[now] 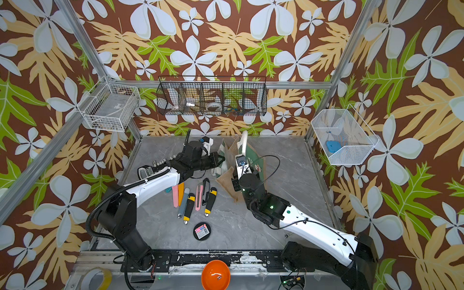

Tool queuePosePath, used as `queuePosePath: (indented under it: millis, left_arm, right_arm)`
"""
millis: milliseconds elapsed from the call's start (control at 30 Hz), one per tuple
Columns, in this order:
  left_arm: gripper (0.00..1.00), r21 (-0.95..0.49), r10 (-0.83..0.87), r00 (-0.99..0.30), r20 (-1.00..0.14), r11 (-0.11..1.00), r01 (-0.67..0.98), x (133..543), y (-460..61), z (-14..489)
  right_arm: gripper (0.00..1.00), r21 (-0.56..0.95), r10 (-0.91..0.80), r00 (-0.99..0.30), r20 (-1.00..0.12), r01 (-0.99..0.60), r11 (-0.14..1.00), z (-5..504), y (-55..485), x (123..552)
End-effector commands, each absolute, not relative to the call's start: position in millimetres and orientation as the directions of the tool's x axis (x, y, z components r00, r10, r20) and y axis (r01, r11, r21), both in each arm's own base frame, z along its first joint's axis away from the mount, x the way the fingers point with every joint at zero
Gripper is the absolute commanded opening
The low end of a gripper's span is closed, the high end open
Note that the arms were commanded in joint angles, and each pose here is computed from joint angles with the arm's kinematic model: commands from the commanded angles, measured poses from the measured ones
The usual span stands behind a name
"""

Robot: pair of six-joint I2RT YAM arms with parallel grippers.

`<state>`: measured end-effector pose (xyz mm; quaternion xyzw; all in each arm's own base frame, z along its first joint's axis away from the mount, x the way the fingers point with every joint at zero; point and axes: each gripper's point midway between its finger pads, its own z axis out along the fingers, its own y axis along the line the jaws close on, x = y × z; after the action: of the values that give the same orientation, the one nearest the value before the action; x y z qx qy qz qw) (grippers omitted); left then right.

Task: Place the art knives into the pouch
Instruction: Open the pouch at the center of the board.

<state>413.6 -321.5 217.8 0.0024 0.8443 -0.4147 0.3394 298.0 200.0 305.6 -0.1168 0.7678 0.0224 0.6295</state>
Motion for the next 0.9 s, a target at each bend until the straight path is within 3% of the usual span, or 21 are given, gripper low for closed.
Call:
queuePosePath:
  millis: [0, 67, 267, 600, 633, 700, 867]
  left_arm:
    - [0.0, -0.659, -0.249, -0.758, -0.603, 0.691, 0.298, 415, -320, 218]
    - [0.0, -0.655, -0.248, -0.753, -0.609, 0.693, 0.301, 415, -320, 221]
    - [0.0, -0.653, -0.234, -0.758, -0.608, 0.69, 0.311, 415, -326, 224]
    - [0.0, -0.639, -0.196, -0.77, -0.607, 0.696, 0.327, 414, -339, 225]
    - [0.05, -0.631, -0.189, -0.769, -0.611, 0.703, 0.328, 415, -338, 226]
    - [0.34, -0.608, -0.177, -0.76, -0.626, 0.721, 0.333, 417, -335, 232]
    - [0.81, -0.487, -0.169, -0.683, -0.711, 0.819, 0.304, 422, -306, 255]
  right_arm:
    - [0.59, -0.026, -0.048, -0.207, -0.977, -0.109, 0.994, 313, 177, 292]
    - [0.72, 0.005, -0.01, -0.21, -0.978, -0.068, 0.998, 317, 163, 287]
    - [0.95, 0.093, 0.108, -0.199, -0.974, 0.086, 0.992, 323, 115, 267]
    - [1.0, 0.127, 0.147, -0.251, -0.957, 0.093, 0.987, 317, 103, 254]
    - [1.0, 0.121, 0.141, -0.259, -0.956, 0.093, 0.988, 312, 104, 254]
    - [1.0, 0.105, 0.126, -0.276, -0.953, 0.091, 0.99, 304, 106, 255]
    - [1.0, 0.072, 0.086, -0.317, -0.945, 0.055, 0.996, 292, 115, 257]
